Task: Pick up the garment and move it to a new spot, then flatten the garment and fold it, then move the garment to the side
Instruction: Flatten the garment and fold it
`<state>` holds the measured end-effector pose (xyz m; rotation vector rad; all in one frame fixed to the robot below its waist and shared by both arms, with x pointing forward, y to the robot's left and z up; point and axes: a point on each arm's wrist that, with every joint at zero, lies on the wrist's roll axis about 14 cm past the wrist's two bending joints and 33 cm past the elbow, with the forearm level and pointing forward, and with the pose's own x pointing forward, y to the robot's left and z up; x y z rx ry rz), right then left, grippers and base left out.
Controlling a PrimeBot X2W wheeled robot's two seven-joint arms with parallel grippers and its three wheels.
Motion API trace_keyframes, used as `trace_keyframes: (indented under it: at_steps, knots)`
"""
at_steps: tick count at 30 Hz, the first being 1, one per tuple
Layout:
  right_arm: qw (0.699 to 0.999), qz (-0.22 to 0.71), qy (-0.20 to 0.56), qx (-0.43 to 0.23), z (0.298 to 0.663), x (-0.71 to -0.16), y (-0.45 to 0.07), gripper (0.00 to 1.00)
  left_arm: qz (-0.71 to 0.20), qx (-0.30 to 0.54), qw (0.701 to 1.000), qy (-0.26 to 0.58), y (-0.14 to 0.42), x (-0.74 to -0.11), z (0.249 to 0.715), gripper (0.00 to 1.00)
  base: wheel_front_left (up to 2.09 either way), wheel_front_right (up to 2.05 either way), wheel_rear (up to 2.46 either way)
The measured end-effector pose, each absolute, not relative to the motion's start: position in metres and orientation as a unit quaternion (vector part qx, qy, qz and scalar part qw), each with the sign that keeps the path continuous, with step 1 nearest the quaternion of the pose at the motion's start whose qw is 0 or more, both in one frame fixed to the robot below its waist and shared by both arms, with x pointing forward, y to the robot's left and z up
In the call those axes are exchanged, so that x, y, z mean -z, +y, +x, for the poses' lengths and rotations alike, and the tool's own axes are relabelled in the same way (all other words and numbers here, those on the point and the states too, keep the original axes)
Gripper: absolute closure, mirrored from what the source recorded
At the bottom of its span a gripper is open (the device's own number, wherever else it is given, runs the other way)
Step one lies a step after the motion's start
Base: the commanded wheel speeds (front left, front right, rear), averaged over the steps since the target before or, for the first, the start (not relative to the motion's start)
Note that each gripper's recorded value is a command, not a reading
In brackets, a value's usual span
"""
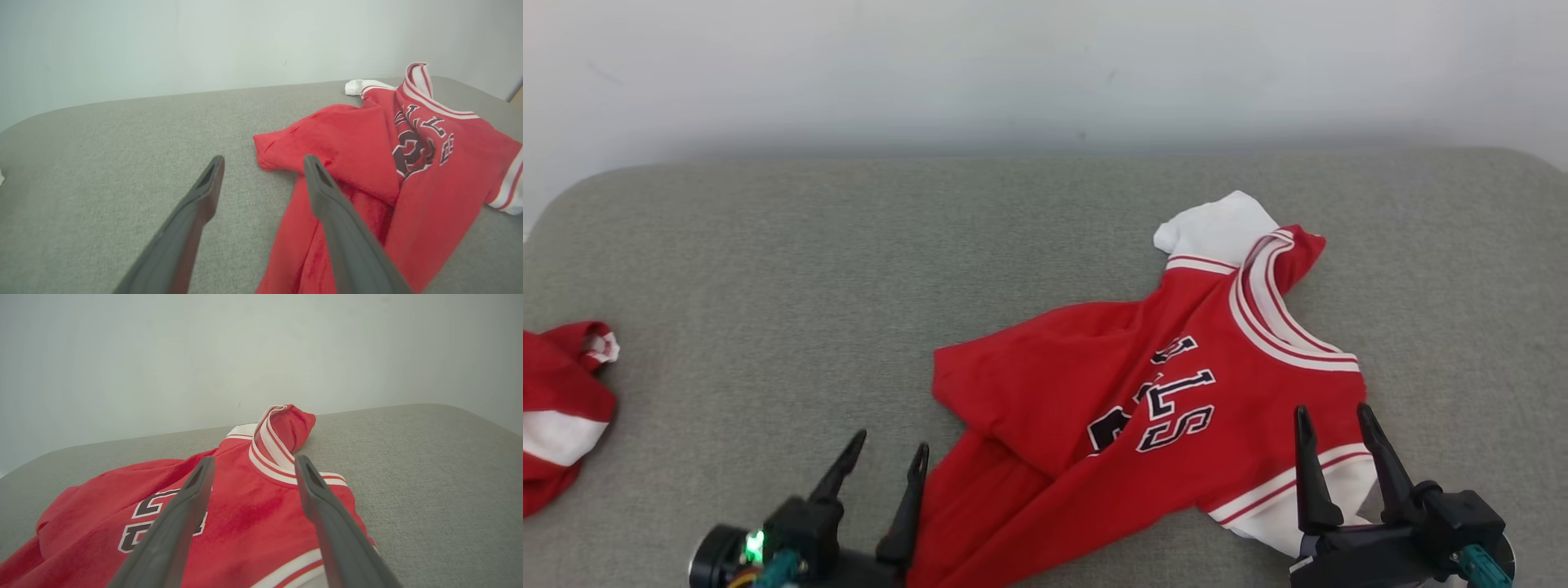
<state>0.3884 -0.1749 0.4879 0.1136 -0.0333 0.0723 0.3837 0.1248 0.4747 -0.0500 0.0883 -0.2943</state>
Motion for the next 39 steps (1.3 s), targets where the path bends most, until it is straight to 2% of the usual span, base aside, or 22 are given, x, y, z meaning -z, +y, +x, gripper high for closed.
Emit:
trace_keyframes:
  at_steps: [9,23,24,25,26,32,39]
  knots:
    - [0.999,0.052,-0.012,-0.003,0.389,-0.484,-0.198,0.00,-0.002,0.189,0.980,0.065,0.107,-0.466,0.429,0.00,0.00,0.00,0.00]
    - [0.998,0.044,0.011,0.043,0.379,-0.469,-0.228,0.00,0.050,0.239,0.955,0.168,0.088,-0.400,0.452,0.00,0.00,0.00,0.00]
    - [0.998,0.044,0.012,0.044,0.379,-0.469,-0.228,0.00,0.049,0.239,0.954,0.174,0.088,-0.397,0.453,0.10,0.00,0.00,0.00]
    - [0.998,0.044,0.012,0.045,0.379,-0.468,-0.229,0.00,0.053,0.242,0.952,0.181,0.088,-0.393,0.453,0.65,0.00,0.00,0.00]
    - [0.998,0.044,0.012,0.045,0.380,-0.468,-0.229,0.00,0.054,0.245,0.951,0.183,0.087,-0.393,0.455,1.00,0.00,0.00,0.00]
    - [0.998,0.043,0.007,0.043,0.382,-0.472,-0.228,0.00,0.058,0.258,0.953,0.145,0.080,-0.415,0.474,1.00,0.00,0.00,0.00]
    - [0.998,0.043,0.003,0.035,0.389,-0.473,-0.223,0.00,0.096,0.280,0.955,0.026,0.071,-0.501,0.525,1.00,0.00,0.00,0.00]
